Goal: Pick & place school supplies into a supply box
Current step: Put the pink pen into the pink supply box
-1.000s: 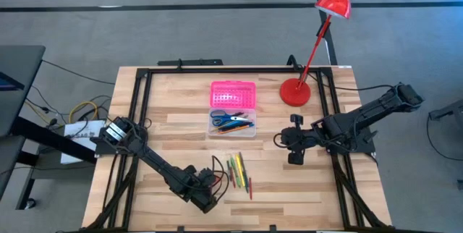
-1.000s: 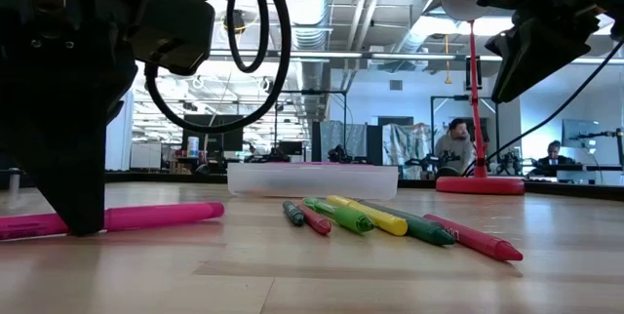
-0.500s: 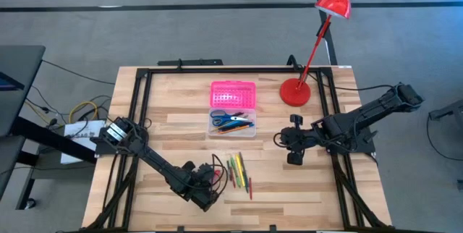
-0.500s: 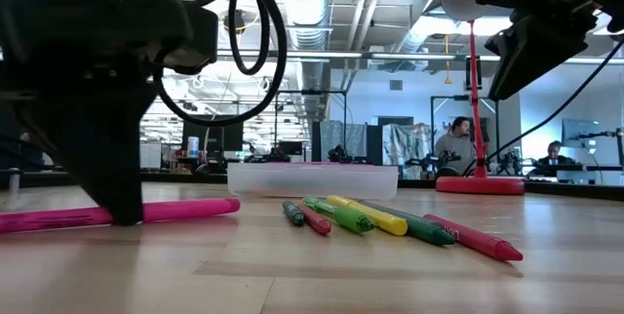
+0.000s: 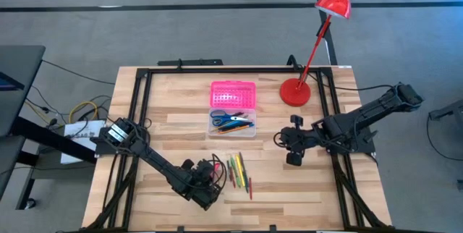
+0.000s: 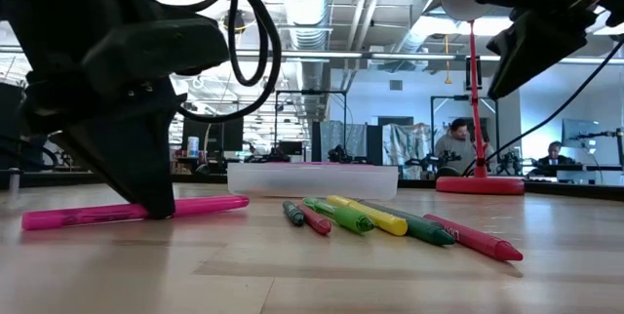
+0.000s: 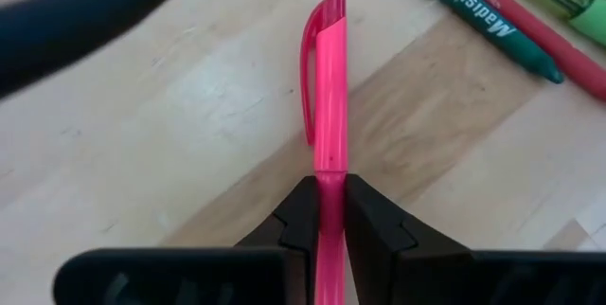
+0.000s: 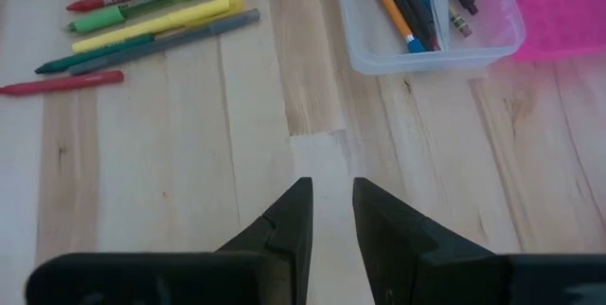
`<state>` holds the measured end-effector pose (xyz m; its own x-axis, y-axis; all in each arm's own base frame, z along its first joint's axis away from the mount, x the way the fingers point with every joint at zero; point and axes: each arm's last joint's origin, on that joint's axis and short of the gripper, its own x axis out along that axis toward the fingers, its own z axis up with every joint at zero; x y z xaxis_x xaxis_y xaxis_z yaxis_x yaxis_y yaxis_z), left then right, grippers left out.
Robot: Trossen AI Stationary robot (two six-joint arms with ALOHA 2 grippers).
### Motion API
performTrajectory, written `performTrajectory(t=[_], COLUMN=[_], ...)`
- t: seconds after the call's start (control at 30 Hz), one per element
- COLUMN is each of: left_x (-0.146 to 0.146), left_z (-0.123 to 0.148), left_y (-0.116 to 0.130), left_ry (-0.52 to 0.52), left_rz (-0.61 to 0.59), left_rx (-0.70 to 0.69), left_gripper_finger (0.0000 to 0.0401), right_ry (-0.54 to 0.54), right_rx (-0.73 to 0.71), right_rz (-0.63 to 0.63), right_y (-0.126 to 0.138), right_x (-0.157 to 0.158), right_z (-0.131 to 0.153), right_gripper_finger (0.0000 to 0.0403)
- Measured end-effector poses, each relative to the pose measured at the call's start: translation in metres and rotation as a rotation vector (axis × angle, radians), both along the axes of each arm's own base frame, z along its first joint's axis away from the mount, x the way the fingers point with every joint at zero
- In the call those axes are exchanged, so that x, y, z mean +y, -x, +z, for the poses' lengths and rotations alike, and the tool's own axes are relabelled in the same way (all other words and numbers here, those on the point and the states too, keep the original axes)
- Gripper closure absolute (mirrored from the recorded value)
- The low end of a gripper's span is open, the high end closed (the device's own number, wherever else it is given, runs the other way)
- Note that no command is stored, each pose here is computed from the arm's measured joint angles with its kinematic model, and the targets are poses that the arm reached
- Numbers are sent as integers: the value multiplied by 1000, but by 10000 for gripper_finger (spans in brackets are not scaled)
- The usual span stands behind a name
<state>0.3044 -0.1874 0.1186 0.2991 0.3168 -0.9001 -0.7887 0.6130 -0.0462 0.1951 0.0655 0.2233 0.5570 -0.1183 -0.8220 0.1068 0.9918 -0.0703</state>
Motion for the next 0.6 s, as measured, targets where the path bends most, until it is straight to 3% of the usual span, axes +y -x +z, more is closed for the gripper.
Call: performTrajectory(t=[0.6], left_x=[11], left_z=[16], left_y=[0], left_ry=[-91], left_rz=[47], left_rx=[-84], left_gripper_finger=[378], right_ry=[-7], right_rx=[-13], right_rz=[10], right_y=[4], right_x=[11], right_z=[0], right_gripper_finger=[330])
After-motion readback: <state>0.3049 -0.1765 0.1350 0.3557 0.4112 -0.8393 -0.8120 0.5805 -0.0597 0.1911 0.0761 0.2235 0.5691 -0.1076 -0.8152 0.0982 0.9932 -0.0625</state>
